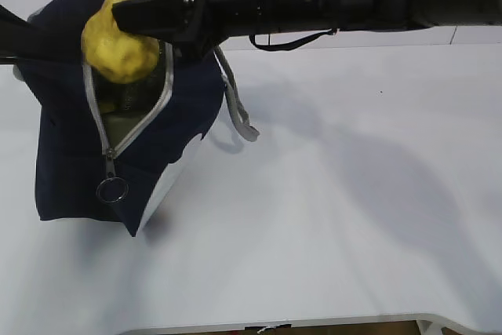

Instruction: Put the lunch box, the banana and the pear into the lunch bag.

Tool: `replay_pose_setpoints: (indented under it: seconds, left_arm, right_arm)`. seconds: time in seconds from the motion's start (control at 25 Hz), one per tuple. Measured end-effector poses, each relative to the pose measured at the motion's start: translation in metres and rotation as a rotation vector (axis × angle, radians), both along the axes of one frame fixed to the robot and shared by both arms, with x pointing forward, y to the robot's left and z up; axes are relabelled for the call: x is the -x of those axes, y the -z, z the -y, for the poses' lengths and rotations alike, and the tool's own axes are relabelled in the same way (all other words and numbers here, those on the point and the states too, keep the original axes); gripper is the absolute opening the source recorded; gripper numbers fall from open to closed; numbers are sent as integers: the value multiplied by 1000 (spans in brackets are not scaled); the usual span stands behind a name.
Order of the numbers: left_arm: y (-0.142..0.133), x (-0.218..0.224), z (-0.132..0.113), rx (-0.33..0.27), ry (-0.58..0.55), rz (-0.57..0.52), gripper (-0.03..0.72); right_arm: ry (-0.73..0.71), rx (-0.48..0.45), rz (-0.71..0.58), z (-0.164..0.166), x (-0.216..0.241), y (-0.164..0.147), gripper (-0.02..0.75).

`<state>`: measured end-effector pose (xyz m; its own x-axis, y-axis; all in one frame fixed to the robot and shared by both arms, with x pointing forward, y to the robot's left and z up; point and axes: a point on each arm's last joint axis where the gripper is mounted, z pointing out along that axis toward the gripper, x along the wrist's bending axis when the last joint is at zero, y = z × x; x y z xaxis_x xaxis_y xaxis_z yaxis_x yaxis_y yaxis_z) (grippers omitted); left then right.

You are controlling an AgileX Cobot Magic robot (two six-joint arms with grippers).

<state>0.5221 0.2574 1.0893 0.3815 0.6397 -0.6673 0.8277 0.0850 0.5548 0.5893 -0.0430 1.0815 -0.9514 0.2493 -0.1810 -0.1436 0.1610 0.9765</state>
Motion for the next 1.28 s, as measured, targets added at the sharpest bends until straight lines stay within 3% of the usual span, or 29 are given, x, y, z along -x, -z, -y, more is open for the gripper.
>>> replay_pose_setpoints:
  seconds: [0.44, 0.8, 1.04, 1.28]
  left_arm:
    - [0, 0, 0, 2, 0, 2, -15]
    - [0, 0, 0, 3, 0, 2, -15]
    - [0, 0, 0, 3, 0, 3, -15]
    - [0, 0, 0, 2, 6, 9, -15]
  right_arm:
    - [50, 36, -12, -15, -36, 32, 258]
    - [86, 55, 1, -14, -40, 34, 260]
    - [89, 48, -2, -14, -40, 33, 347]
    - [91, 49, -2, -14, -40, 34, 365]
